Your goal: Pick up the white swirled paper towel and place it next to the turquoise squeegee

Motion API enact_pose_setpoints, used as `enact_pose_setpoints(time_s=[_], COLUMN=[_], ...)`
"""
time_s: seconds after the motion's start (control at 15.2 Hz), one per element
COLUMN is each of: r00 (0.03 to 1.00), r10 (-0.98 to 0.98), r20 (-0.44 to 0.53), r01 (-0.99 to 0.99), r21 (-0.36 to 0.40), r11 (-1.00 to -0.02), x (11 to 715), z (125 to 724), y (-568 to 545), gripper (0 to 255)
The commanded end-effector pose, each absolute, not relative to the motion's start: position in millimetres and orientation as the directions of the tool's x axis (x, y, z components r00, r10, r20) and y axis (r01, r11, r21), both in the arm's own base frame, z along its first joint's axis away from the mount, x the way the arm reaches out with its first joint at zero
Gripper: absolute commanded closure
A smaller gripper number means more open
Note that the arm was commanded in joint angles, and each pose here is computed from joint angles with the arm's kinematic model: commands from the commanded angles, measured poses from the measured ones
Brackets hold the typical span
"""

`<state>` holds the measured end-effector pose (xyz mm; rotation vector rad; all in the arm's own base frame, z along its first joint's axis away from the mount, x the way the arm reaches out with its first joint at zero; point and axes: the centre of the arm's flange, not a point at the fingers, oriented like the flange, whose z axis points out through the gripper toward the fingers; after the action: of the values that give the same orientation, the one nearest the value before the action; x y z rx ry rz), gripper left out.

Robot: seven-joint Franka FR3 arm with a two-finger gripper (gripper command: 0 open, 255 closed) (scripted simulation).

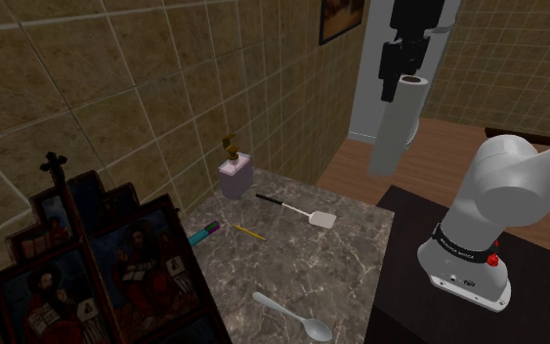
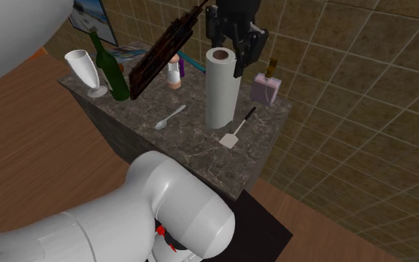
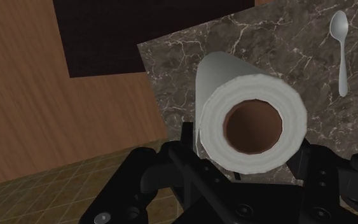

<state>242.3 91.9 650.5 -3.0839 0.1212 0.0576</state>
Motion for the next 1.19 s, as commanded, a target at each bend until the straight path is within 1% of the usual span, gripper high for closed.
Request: enact_pose_setpoints(time_s=[0.0,0.33,1.12], r00=[0.996,0.996,0.996], r10=[-0.078,-0.078,-0.078], r20=[-0.04,-0.04,-0.04], r01=[-0.08,-0.08,-0.08], r21=[-0.053,-0.053,-0.053], r11=[-0.995,-0.995,-0.995], x=[243,243,308], z=[661,686,687], y=[91,91,235], gripper=[255,255,255])
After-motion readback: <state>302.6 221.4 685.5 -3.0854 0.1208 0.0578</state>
